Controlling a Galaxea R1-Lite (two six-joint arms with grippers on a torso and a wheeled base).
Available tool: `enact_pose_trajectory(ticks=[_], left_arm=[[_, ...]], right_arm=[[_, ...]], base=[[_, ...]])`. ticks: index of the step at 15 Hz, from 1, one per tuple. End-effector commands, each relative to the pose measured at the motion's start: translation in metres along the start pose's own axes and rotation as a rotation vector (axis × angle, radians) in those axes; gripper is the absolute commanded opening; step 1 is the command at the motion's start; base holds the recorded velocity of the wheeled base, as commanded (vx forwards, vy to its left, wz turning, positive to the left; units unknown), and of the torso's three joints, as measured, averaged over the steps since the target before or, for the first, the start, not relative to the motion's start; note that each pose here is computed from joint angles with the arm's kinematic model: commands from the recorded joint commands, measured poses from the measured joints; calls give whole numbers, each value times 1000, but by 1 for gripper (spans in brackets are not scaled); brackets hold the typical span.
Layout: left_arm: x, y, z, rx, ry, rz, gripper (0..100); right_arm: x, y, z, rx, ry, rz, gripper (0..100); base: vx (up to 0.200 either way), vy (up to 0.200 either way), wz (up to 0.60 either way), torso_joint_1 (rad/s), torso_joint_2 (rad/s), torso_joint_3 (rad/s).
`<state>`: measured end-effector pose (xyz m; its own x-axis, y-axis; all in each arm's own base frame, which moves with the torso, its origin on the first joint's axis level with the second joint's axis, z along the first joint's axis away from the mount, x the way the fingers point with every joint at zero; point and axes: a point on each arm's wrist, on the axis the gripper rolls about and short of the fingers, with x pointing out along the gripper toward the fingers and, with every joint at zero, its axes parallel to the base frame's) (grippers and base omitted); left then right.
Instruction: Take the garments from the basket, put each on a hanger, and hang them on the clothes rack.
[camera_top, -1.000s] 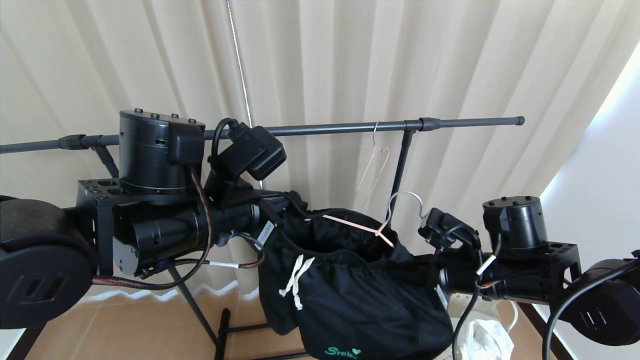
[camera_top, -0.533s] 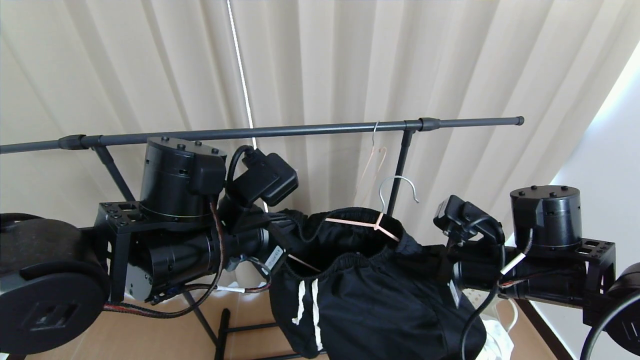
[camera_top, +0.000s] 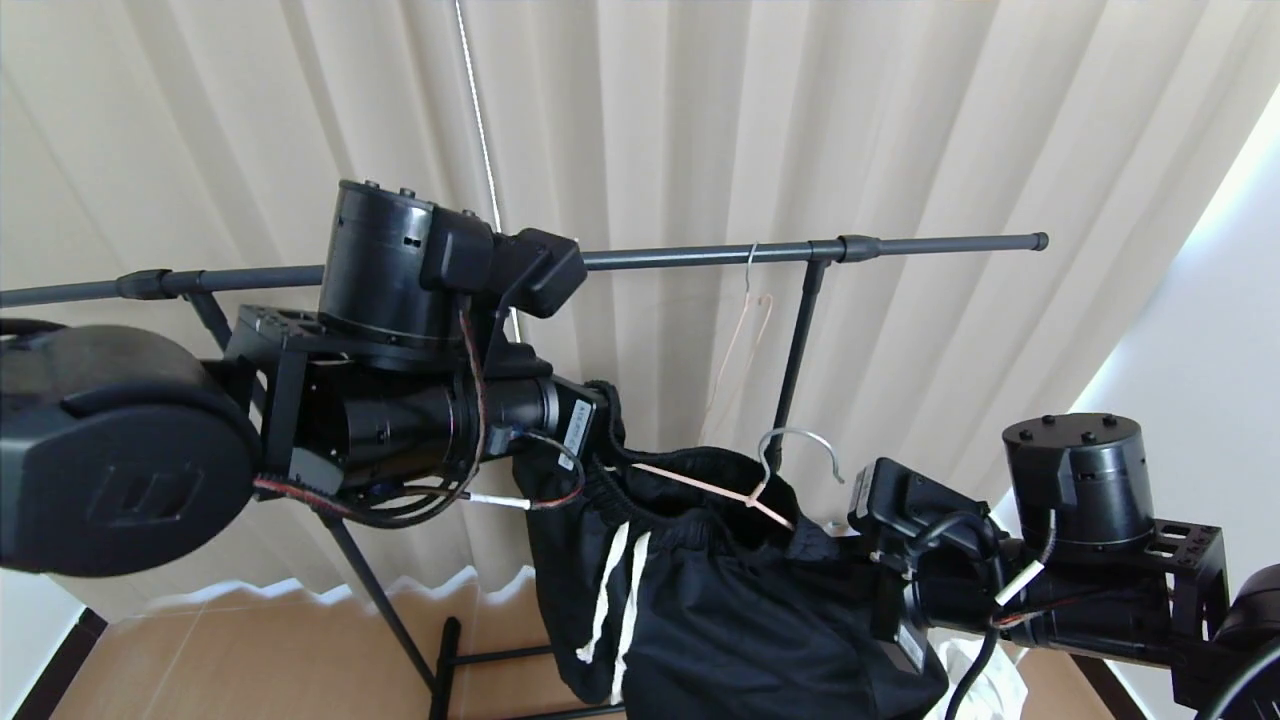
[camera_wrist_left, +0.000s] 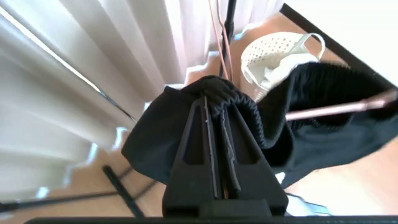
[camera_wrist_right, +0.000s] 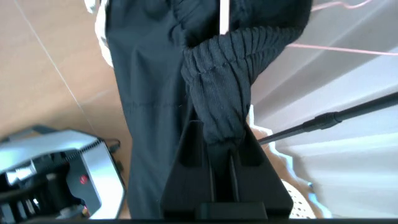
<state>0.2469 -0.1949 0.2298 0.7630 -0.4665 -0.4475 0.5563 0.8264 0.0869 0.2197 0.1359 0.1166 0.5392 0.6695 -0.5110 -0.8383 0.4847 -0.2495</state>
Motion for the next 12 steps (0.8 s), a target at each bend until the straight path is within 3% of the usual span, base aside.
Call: enact_pose_trajectory(ticks=[1, 5, 8, 10, 12], left_arm=[[-4, 2, 23, -79, -4, 2, 0], [-10, 13, 41, -146, -26, 29, 0], [-13, 15, 46, -149, -46, 32, 0], [-11, 14, 40, -144, -12, 31, 0], [-9, 6, 25, -119, 50, 14, 0]], right_arm=[[2, 3, -7, -9, 26, 15, 0], [6, 4, -14, -37, 58, 31, 0], [12, 3, -18, -40, 89, 25, 0], [20, -2, -15, -31, 93, -5, 0], [21, -10, -2, 107, 49, -48, 0]], base=[[0, 0, 0, 0, 0, 0], [0, 0, 0, 0, 0, 0], [0, 0, 0, 0, 0, 0], [0, 0, 0, 0, 0, 0], [0, 0, 0, 0, 0, 0]])
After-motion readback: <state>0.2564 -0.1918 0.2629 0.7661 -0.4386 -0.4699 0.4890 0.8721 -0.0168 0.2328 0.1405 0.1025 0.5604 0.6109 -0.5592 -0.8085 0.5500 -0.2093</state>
